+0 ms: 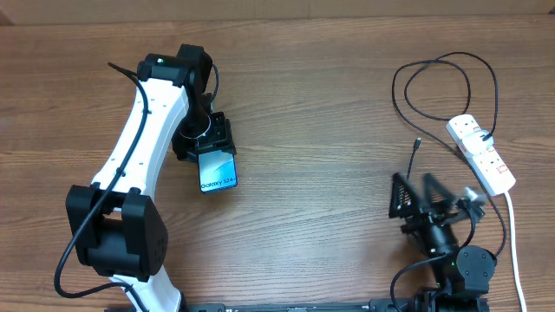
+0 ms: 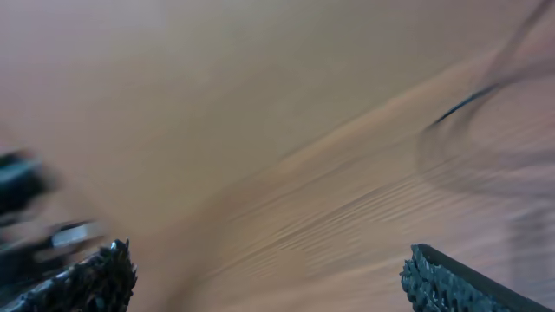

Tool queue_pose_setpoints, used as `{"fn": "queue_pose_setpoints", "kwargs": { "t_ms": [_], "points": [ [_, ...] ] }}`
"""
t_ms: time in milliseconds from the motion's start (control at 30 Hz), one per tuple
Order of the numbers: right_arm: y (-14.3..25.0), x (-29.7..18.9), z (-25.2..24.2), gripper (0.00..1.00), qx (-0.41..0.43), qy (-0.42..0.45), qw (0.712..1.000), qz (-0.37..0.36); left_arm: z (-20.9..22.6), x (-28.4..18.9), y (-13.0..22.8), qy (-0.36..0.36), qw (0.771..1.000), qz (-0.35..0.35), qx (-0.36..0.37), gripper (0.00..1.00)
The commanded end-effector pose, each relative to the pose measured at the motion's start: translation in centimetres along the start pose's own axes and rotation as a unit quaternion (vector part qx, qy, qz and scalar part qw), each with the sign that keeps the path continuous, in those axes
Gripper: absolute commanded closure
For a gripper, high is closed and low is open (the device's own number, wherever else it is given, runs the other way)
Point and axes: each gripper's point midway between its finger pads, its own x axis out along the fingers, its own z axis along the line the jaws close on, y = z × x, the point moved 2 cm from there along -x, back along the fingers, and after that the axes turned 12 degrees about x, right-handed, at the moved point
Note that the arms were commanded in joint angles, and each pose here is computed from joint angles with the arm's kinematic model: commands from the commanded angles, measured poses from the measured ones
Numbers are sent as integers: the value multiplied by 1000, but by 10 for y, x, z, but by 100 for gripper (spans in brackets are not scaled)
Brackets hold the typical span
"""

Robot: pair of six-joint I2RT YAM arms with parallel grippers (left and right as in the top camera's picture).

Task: Plug charger to phone and switch on socket
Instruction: 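Move the right gripper toward the phone held by the left gripper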

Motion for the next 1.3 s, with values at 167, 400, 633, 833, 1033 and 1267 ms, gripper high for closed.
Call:
{"fn": "queue_pose_setpoints", "kwargs": {
  "t_ms": [167, 400, 633, 833, 1033, 1267],
  "points": [
    [49, -14, 42, 0, 104, -129, 970, 176, -5, -6, -4, 0, 1000, -12, 18, 59],
    [35, -11, 32, 0, 33, -71, 987, 142, -6, -6, -4, 1, 1000, -12, 18, 60],
    [26, -11, 10, 0, 12, 62, 984, 165, -23, -7, -10, 54, 998, -22, 9, 59],
    [24, -6, 3, 0, 18, 138, 964, 228, -35, -9, -16, 90, 995, -32, -25, 60],
    [24, 3, 19, 0, 34, 173, 934, 311, -44, -8, -17, 91, 995, -35, -35, 60],
    [79, 7, 53, 0, 7, 148, 885, 441, -56, -6, -14, 90, 995, -34, -18, 59]
  ]
}}
